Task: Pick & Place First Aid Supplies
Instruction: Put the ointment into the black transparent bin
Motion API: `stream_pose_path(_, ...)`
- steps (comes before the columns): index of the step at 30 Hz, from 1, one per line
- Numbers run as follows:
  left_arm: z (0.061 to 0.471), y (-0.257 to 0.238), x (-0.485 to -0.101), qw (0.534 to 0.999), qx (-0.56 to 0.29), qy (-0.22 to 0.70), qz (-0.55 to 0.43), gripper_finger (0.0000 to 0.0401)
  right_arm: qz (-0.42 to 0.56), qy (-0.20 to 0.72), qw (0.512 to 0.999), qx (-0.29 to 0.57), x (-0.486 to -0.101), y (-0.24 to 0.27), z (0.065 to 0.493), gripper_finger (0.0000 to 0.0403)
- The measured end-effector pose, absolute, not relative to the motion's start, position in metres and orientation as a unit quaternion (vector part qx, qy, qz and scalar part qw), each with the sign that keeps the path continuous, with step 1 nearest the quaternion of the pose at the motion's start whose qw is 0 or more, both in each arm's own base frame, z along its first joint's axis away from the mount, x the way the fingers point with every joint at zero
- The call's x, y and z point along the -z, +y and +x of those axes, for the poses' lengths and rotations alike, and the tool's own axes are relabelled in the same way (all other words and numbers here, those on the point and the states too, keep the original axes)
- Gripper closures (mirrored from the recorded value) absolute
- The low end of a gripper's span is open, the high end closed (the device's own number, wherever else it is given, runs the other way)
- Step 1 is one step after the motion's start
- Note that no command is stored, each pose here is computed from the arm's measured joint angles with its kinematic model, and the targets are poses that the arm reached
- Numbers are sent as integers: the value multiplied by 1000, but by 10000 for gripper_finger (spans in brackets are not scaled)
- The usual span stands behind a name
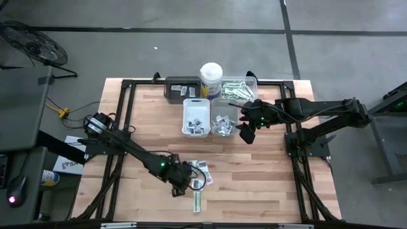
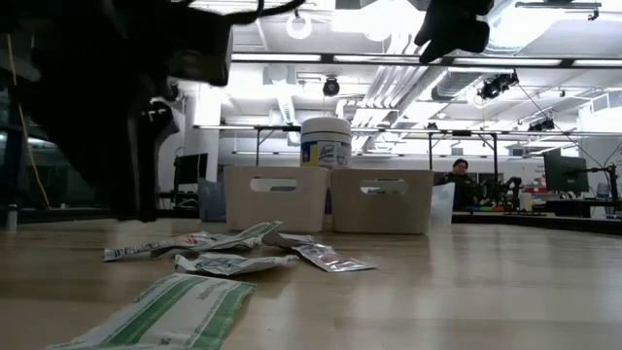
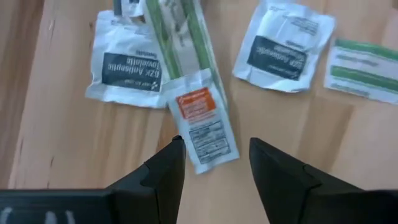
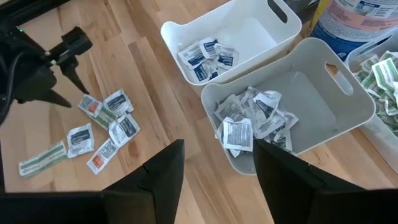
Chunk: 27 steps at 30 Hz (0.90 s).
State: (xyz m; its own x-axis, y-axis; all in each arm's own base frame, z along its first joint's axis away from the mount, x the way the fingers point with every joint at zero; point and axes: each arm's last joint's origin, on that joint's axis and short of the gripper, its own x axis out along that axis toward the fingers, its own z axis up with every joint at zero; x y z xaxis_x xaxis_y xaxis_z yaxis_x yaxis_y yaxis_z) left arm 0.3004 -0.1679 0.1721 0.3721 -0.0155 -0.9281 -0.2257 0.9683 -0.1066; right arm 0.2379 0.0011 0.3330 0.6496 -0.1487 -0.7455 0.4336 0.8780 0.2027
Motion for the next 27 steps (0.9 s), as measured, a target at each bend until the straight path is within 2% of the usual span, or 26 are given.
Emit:
stream_pose_path(11,305,-171,-145,802,-87,582,-100,229,178,390,890,156,-333,8,237,217)
stream_pose_path(17,305,-171,-143,800,-91,585,-95,231,179,394,888,157,-332,12,236,217)
stream_pose_path(21,305,-171,-142,797,-84,590,-97,261,178,394,888,158,-332,14,236,217)
stream_pose_path(27,303,-174,-141,794,-75,595,-99,340,183,394,887,159,-332,14,236,217)
